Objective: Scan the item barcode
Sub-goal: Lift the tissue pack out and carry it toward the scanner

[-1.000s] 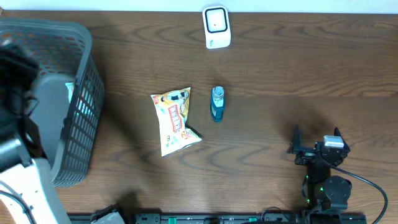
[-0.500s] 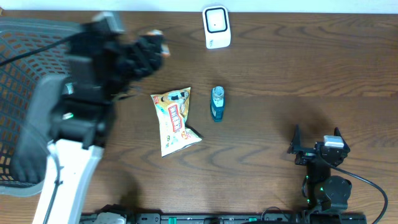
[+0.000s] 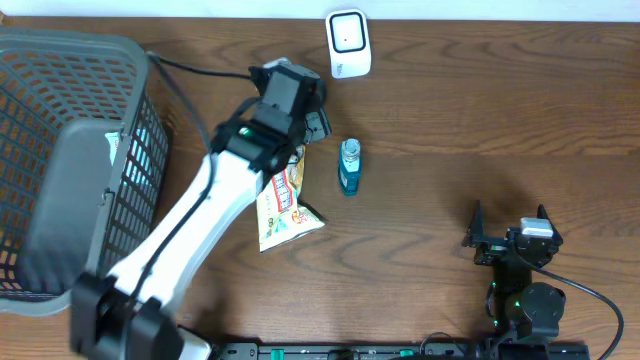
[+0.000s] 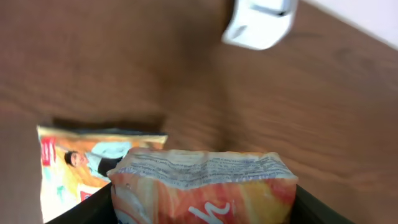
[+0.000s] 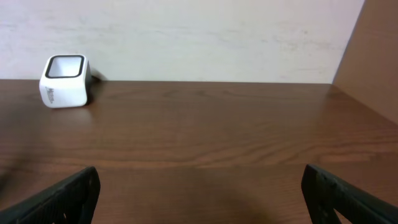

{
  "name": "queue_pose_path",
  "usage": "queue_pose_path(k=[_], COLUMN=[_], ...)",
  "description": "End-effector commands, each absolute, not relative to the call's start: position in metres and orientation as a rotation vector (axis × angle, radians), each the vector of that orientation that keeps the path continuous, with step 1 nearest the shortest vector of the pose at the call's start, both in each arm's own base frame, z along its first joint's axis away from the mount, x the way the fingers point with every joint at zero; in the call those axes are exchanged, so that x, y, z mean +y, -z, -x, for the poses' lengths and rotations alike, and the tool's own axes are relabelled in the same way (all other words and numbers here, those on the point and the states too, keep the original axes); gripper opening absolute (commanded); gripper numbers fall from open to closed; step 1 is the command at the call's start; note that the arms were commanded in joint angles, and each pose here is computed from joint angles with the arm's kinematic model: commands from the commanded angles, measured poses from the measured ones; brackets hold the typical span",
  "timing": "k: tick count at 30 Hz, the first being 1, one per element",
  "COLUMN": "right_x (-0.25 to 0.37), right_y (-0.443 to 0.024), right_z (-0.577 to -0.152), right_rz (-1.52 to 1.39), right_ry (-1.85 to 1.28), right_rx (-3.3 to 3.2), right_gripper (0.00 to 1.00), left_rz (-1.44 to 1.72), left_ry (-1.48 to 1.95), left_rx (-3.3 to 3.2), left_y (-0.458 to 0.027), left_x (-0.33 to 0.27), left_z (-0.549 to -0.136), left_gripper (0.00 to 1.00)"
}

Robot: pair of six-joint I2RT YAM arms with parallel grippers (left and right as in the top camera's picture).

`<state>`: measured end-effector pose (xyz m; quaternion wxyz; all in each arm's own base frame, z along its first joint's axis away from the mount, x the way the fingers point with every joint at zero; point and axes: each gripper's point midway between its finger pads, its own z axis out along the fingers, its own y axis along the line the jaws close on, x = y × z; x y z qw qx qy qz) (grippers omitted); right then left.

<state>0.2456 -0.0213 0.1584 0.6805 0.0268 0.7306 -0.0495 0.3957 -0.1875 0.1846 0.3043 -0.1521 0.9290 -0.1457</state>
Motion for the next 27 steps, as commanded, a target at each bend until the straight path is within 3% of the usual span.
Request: queue_pose_path(k=[1,11,27], right_x=[-0.019,-0.019,-0.019], right_y=[-0.158,-0.158,-0.158], right_z=[-0.246,-0.246,-0.246], right_rz=[-0.045,-0.044,-0.045], right_ry=[0.109,0.108,0.108], right_rx=[1.64,1.64,1.64], right_gripper=[0.99,0.99,0.99], left_rz=[0.643,0.744,0.751], left_ry=[0.386,0.391,0.359], left_rx=[2.483,2.672,2.702], left_y=[-0.156,-0.089,-0.083], left_x=[-0.187,-0.201,-0.198], left_z=[-0.401,-0.387,-0.379], left_gripper=[0.67,0.66,0.67])
